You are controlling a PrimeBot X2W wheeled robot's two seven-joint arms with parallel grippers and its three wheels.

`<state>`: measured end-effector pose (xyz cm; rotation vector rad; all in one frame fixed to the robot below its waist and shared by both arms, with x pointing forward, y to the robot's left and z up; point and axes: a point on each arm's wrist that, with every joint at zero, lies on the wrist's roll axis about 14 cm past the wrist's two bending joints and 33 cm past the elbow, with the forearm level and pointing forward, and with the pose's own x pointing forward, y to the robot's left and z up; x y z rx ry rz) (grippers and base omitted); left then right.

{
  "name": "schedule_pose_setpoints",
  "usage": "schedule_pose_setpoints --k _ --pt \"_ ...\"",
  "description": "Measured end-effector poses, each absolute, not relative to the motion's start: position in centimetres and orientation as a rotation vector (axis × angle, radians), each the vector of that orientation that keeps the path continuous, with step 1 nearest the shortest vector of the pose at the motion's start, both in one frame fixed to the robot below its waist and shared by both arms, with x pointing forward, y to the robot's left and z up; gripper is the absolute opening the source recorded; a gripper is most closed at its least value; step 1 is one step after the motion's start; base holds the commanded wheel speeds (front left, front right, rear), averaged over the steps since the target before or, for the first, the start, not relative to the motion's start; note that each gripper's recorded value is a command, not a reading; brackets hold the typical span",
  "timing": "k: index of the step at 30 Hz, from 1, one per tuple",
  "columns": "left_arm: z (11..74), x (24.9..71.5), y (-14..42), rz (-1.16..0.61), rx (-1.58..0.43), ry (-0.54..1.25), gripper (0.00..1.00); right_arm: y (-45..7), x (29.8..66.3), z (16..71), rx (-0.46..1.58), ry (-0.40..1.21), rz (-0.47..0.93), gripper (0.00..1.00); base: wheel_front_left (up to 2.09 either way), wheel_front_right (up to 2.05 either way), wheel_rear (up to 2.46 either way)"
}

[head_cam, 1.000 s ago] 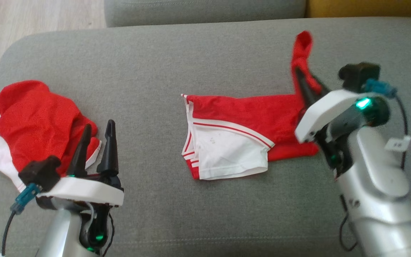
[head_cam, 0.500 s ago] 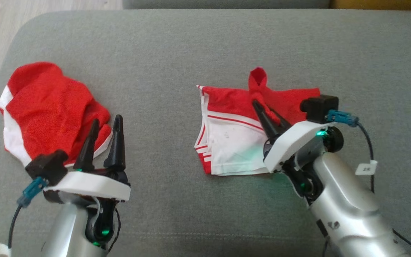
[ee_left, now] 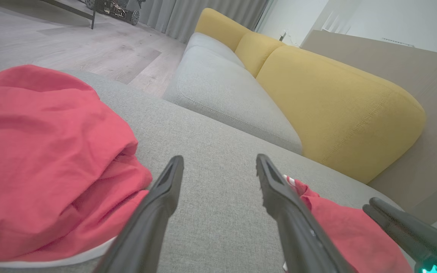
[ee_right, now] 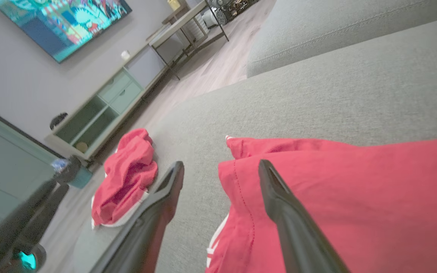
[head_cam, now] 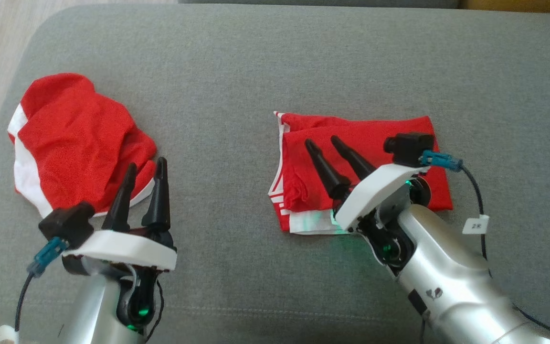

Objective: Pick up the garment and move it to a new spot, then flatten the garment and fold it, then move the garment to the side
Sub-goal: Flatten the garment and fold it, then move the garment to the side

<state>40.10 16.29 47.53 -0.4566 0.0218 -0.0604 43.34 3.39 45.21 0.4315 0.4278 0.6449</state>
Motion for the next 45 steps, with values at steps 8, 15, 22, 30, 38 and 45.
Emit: schedule_pose_setpoints --k 8,15,22,30,38,45 --pt "47.9 40.6 15.2 -0.094 -0.462 0.015 1.0 -2.0 47.8 47.5 0.36 0.284 0.476 1.0 0.0 0.0 0.0" --pt "49.3 41.1 14.0 -0.133 -0.472 -0.02 1.0 -8.4 50.2 50.7 0.13 0.094 0.363 1.0 0.0 0.0 0.0" --pt "50.6 41.3 13.4 -0.154 -0.476 -0.057 1.0 -13.7 50.0 52.5 -0.01 -0.009 0.277 1.0 0.0 0.0 0.0" --pt "52.3 41.4 13.4 -0.168 -0.411 -0.113 1.0 -16.6 46.5 52.7 -0.082 -0.086 0.193 1.0 0.0 0.0 0.0" --pt "51.6 39.5 13.6 -0.16 -0.356 -0.1 1.0 -17.1 42.7 50.8 -0.053 -0.062 0.133 1.0 0.0 0.0 0.0" --pt "52.4 39.4 13.5 -0.17 -0.341 -0.124 1.0 -17.0 42.3 51.0 -0.055 -0.072 0.125 1.0 0.0 0.0 0.0"
